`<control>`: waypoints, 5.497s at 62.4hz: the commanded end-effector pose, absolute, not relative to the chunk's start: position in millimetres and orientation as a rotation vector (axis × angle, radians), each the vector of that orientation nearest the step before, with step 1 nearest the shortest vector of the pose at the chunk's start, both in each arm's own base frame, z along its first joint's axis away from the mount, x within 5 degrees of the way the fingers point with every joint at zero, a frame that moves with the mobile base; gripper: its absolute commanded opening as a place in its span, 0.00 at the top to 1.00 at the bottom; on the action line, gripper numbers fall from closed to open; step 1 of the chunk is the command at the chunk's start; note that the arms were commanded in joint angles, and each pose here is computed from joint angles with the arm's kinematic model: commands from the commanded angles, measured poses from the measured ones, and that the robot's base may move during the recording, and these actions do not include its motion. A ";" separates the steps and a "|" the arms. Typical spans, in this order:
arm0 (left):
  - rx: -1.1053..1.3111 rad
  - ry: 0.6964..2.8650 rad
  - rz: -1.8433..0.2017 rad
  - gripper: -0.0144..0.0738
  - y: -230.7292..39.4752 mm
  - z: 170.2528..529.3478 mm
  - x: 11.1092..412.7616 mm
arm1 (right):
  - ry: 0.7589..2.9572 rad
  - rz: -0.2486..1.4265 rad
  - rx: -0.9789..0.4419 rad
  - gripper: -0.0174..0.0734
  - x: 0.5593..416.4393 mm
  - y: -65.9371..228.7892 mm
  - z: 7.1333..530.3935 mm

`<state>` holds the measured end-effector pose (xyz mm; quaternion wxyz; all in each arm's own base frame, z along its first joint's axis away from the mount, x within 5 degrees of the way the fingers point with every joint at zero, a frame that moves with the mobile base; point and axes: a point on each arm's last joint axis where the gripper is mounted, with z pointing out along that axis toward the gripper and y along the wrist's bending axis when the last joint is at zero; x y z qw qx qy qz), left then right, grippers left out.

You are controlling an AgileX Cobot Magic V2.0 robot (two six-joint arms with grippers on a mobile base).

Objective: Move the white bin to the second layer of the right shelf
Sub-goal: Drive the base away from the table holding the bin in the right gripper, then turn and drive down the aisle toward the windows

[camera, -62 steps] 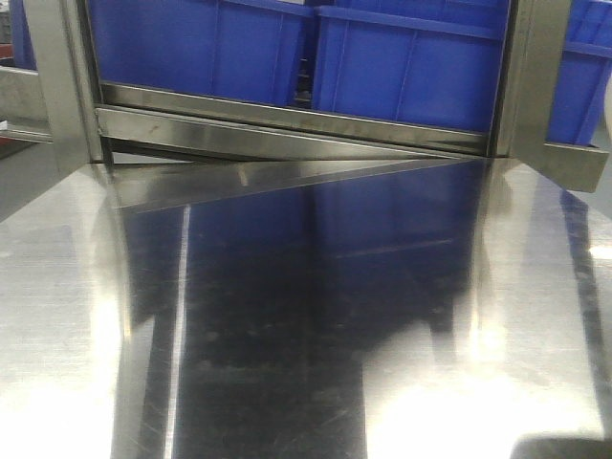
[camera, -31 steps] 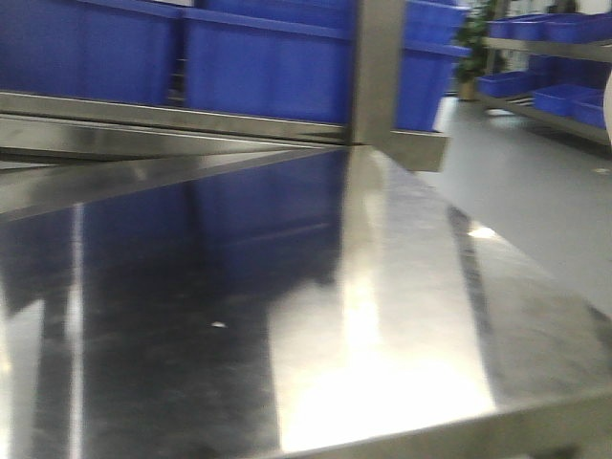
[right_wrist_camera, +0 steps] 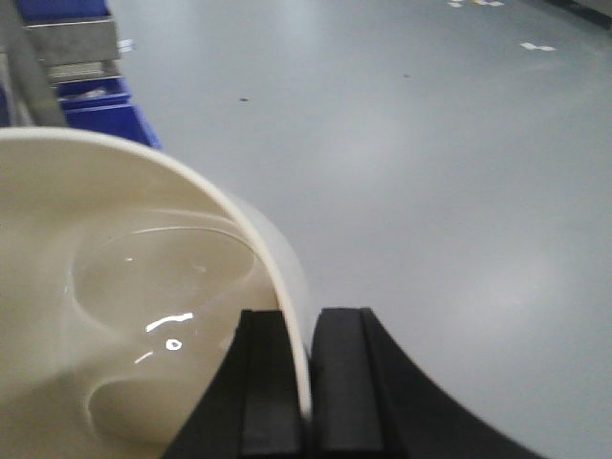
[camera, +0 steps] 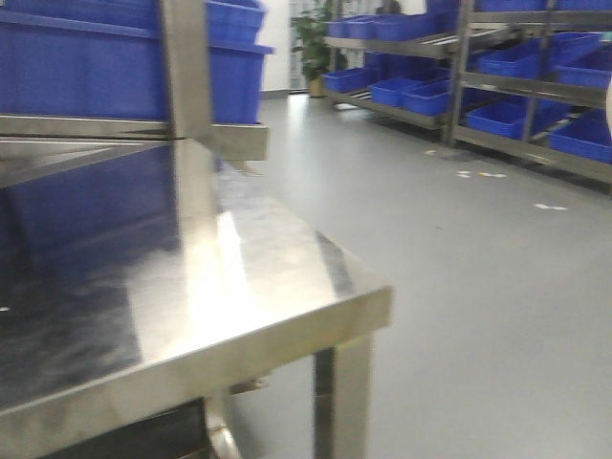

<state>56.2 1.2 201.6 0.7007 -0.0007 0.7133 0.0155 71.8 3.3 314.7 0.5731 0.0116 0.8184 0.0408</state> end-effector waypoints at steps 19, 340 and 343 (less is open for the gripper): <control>-0.012 1.514 0.026 0.74 1.3 200.5 55.7 | 1.801 0.098 0.022 0.75 73.5 3.4 332.1; -0.012 1.514 0.026 0.74 1.3 200.5 55.7 | 1.801 0.098 0.022 0.75 73.5 3.4 332.1; -0.012 1.514 0.026 0.74 1.3 200.5 55.7 | 1.801 0.098 0.022 0.75 73.5 3.4 332.1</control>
